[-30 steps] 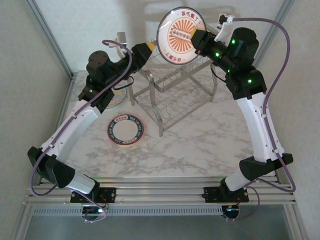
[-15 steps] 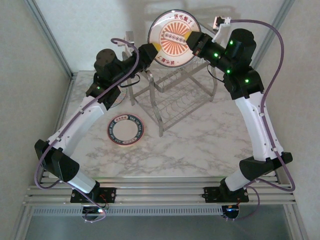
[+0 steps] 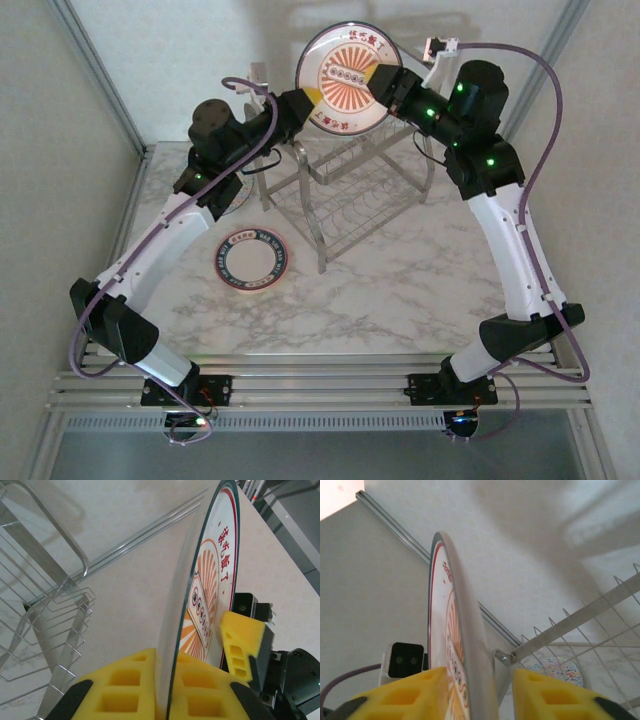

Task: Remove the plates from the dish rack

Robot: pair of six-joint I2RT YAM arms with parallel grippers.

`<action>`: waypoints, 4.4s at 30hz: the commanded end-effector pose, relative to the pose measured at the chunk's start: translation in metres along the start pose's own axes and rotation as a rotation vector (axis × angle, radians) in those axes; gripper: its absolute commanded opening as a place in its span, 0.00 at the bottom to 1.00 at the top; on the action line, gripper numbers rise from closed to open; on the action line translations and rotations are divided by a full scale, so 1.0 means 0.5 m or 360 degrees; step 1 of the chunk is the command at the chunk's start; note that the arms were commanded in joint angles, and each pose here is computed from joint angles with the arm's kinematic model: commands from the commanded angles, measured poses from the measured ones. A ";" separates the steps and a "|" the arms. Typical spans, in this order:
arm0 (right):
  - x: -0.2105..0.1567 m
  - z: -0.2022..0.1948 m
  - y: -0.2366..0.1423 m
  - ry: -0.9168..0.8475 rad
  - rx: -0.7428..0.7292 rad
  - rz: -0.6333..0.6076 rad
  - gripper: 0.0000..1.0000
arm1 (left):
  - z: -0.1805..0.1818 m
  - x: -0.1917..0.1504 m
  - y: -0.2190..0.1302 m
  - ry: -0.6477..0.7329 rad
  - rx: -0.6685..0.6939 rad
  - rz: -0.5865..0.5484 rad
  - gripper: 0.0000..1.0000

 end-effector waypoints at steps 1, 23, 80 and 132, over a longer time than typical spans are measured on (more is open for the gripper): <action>0.026 0.030 -0.031 -0.0084 0.0037 -0.0067 0.53 | -0.091 0.004 -0.023 0.0071 -0.0221 -0.0035 0.00; 0.031 0.129 -0.189 -0.0770 0.0121 -0.0445 0.76 | -0.123 0.046 -0.184 0.0039 -0.0259 -0.0349 0.00; -0.400 0.118 -0.174 -0.1218 0.0237 0.0708 0.73 | 0.702 -0.095 -0.614 -0.0624 0.1441 -0.1041 0.00; -0.385 0.121 -0.151 -0.1183 0.0206 0.0664 0.75 | 0.684 -0.090 -0.619 -0.0611 0.1799 -0.0971 0.63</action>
Point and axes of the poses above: each hand's point on the last joint's axis, 136 mm out from that joint toward the fingers, its own y axis out along the fingers, its own z axis along the line the jaws close on, x = y × z, the point moved 1 cm from there along -y, back along the fingers, and after that the axes turned 15 degrees about -y, right-handed, at the moved point
